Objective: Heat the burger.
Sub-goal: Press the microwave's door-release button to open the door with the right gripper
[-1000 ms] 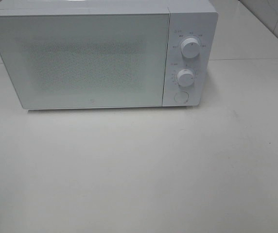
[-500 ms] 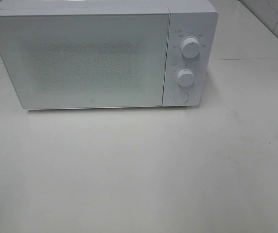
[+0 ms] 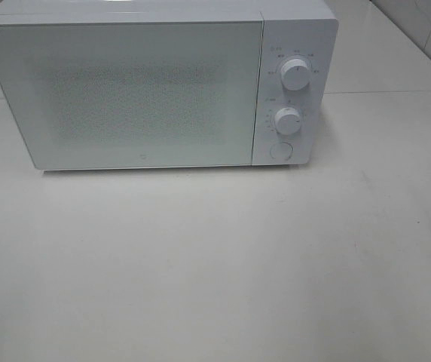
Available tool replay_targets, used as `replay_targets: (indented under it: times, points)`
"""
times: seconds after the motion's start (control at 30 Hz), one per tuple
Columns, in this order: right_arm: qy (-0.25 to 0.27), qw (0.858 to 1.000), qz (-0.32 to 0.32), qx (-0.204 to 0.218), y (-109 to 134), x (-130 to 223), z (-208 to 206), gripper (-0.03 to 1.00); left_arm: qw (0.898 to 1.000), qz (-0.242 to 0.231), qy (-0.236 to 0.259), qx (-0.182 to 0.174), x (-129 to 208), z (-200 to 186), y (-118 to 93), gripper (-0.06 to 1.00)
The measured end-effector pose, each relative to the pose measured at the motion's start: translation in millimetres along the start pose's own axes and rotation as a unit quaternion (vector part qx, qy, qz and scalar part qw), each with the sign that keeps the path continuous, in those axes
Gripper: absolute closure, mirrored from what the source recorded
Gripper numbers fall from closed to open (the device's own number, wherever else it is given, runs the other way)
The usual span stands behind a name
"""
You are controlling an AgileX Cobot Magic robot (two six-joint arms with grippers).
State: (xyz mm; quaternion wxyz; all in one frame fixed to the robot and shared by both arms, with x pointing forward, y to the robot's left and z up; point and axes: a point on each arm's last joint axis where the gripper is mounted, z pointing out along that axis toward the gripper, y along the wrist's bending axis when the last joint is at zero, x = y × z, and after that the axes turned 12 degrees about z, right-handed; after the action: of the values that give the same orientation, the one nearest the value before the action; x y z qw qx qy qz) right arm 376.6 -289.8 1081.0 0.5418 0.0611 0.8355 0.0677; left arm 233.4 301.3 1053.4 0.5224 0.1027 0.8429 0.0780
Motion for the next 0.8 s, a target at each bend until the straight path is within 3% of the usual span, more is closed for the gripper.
replay_targets:
  times: [0.37,0.8]
  points:
    - [-0.029,0.999,0.030,-0.022,-1.3,25.3,47.0,0.20,1.000,0.001,0.000,0.000,0.0,0.0,0.0,-0.04]
    - [-0.107,0.992,0.034,-0.059,-1.9,47.2,75.9,0.20,1.000,0.001,0.000,0.000,-0.1,0.0,0.0,-0.04]
